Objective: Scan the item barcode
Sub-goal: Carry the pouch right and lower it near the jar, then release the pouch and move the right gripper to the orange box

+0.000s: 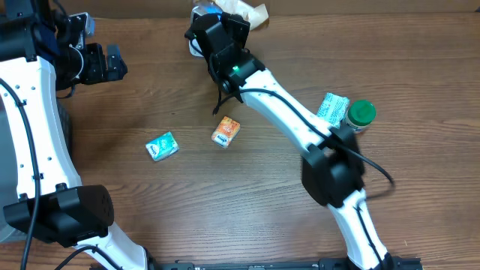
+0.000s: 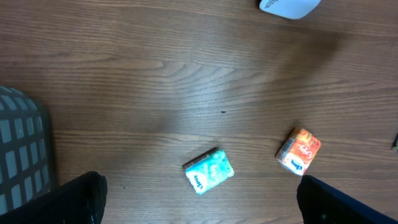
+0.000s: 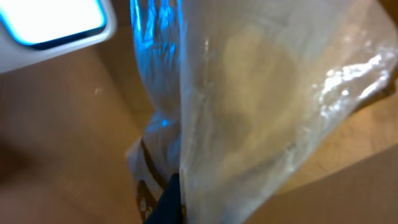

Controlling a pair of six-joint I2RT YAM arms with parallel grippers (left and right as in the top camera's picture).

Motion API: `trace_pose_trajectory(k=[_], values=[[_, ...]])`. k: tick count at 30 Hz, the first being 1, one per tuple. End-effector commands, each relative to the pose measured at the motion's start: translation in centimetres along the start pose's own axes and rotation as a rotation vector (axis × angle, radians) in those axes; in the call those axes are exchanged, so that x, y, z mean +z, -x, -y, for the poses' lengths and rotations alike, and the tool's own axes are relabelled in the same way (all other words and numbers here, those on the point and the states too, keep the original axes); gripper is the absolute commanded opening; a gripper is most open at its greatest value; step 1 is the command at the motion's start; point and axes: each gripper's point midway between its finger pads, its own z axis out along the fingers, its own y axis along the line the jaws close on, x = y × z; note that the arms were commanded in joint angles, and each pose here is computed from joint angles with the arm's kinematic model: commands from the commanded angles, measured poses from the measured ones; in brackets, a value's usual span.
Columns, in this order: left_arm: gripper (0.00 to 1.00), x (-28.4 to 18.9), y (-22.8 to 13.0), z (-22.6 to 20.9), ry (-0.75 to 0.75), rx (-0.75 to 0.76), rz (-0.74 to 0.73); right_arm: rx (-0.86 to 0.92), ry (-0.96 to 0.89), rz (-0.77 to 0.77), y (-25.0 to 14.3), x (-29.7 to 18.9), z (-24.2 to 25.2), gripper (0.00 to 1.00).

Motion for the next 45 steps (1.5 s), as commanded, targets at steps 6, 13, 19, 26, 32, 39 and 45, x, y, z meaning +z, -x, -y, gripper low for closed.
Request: trace_pose_trajectory(k=[6,13,19,26,32,39,45], values=[[1.00,-0.2,0.1,0.3,-0.008,0.020,0.009,0.703,0.559,0.225,0.0,-16.9,5.1,0.04],[1.00,-0.2,0.1,0.3,-0.008,0.020,0.009,0.981,0.799,-0.198,-9.1,-19.5,2.2,0.04],[1.00,-0.2,0.1,0.3,-0.008,0.020,0.009,1.048,0.785,-0.564,-17.5,-15.7,-1.8,0.04],[1.00,-0.2,0.1,0.3,-0.008,0.020,0.009,1.056,0.777,-0.789,-25.5,-11.1,-8.4,0.04],[1.00,-0.2,0.1,0.3,-0.008,0.020,0.009,1.121,0.745,-0.906,-30.7,-9.5,-10.5,0.21],[1.00,-0.2,0.1,0.3,-0.008,0.020,0.009,1.141,0.735,-0.914,-31.2,-9.4,-9.8,0.72],[1.00,-0.2,0.1,0.3,-0.008,0.020,0.009,1.230,0.857,-0.810,-27.6,-10.2,-7.2,0.71]])
